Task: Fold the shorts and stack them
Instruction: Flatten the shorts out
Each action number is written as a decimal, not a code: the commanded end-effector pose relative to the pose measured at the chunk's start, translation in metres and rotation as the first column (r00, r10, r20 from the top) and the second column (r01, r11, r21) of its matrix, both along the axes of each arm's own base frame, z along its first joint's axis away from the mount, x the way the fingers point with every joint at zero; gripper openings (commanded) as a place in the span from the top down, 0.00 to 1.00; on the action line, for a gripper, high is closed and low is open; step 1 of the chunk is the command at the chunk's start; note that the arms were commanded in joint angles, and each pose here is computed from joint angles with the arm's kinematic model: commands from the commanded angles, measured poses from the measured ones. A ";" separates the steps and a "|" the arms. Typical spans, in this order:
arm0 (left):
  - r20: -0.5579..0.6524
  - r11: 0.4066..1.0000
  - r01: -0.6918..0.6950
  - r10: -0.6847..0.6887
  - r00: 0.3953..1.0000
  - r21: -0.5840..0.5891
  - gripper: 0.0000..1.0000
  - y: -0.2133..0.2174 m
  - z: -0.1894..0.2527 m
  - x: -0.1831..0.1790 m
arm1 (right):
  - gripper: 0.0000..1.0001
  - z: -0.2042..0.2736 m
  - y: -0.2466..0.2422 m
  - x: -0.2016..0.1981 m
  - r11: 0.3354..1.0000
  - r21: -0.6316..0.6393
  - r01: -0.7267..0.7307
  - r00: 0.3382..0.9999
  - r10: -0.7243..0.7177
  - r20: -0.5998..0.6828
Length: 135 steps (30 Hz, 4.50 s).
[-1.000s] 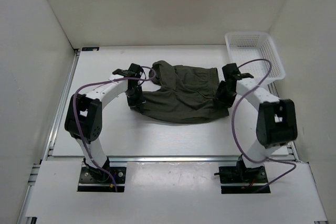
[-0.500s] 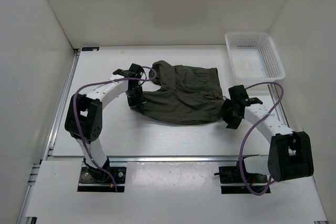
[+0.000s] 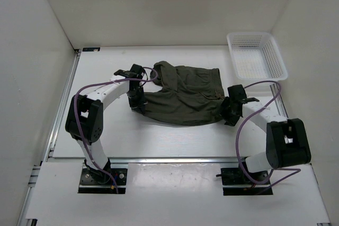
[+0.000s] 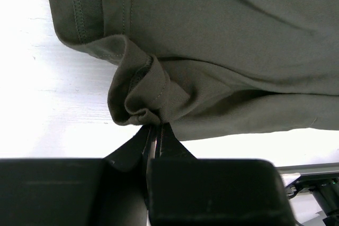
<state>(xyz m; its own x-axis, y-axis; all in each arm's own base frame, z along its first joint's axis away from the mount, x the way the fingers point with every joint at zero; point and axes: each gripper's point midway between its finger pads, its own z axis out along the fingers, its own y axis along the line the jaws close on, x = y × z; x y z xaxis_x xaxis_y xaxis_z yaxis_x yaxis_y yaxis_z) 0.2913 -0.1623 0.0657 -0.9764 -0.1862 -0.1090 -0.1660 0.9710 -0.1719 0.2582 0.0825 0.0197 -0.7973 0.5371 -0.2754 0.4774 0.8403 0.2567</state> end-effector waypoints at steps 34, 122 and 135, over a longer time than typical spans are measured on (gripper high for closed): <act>0.541 0.983 -0.091 0.166 0.825 -0.162 0.90 0.047 0.262 0.075 | 1.00 0.318 0.005 0.105 0.995 -0.057 -0.076 0.761 0.095 0.642; 0.207 0.959 -0.183 0.229 0.951 -0.218 0.90 0.061 0.031 -0.009 | 0.37 0.041 0.039 -0.020 0.954 0.298 -0.031 0.997 0.009 0.074; 0.307 0.954 -0.136 0.219 0.926 -0.269 0.90 0.050 0.083 0.039 | 1.00 0.099 0.026 0.082 0.991 0.070 -0.113 0.960 0.091 0.266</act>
<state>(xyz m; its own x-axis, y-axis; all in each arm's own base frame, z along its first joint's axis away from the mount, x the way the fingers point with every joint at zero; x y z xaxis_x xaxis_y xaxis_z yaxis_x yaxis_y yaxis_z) 0.2971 -0.1049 0.1023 -0.8749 -0.4194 -0.2422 -0.3002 0.8621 -0.4083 0.2914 0.1226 0.0636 -0.8190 0.5195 -0.2438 0.3853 0.8126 0.4373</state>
